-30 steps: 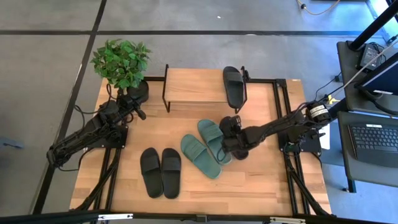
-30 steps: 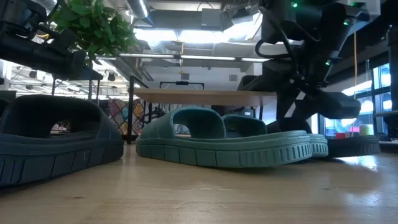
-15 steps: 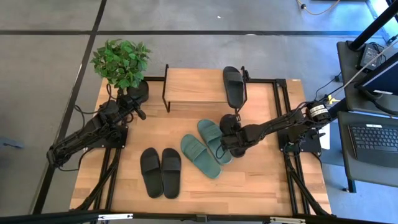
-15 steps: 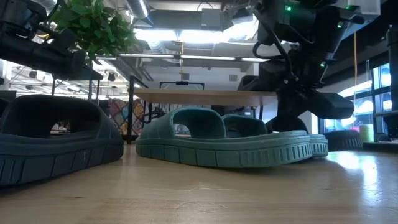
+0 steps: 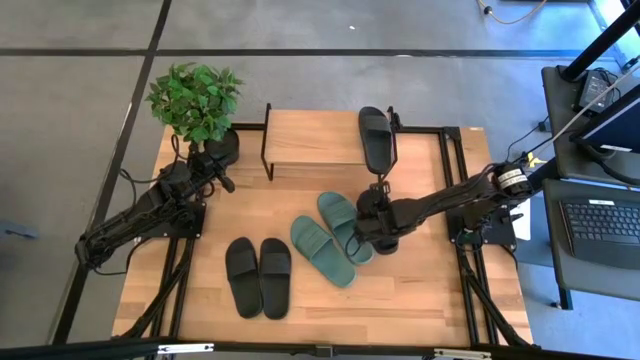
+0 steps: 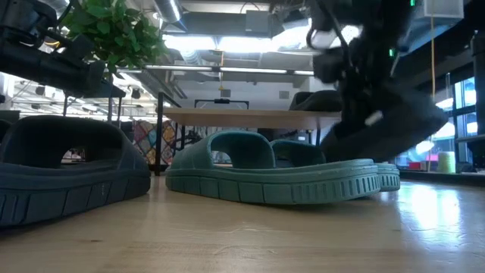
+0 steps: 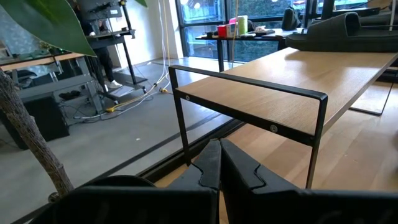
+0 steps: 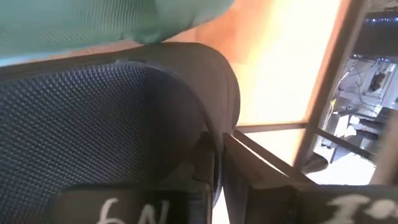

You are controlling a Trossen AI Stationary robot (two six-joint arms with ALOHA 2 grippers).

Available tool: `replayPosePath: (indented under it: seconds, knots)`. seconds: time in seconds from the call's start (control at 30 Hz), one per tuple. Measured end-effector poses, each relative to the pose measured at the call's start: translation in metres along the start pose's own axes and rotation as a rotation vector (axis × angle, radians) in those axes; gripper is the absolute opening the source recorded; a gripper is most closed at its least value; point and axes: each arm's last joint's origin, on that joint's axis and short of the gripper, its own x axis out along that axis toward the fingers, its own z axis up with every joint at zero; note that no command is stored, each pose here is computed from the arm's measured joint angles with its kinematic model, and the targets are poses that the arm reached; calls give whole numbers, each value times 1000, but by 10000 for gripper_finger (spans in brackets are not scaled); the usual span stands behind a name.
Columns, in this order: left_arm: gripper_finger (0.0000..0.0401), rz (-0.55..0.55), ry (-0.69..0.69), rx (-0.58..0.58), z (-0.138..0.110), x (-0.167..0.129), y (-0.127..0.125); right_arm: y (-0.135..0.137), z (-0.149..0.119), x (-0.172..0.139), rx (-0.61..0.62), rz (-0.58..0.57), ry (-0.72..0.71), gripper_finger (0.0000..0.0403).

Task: Pick and place slides into the shelf
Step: Put the black slide on the shelf

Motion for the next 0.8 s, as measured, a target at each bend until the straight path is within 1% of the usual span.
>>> replayPosePath:
  seconds: [0.1, 0.17, 0.3, 0.37, 0.43, 0.6, 0.7, 0.8]
  knots:
    - [0, 0, 0, 0, 0, 0, 0, -9, 7, -22, 9, 17, -7, 13]
    - [0, 0, 0, 0, 0, 0, 0, -17, 14, -39, 26, 33, -39, 13]
    - [0, 0, 0, -1, 0, 0, 0, -38, 31, -74, 104, 74, -167, 13]
    - [0, 0, 0, -1, 0, 0, 0, -51, 39, -93, 158, 69, -244, 13]
    - [0, 0, 0, -1, 0, 0, 0, -69, 44, -108, 225, 15, -307, 13]
    - [0, 0, 0, -2, 0, 0, 0, -120, 49, -135, 398, -220, -408, 13]
    - [0, 0, 0, -2, 0, 0, 0, -146, 50, -140, 428, -296, -440, 13]
    - [0, 0, 0, -2, 0, 0, 0, -170, 51, -132, 445, -343, -447, 13]
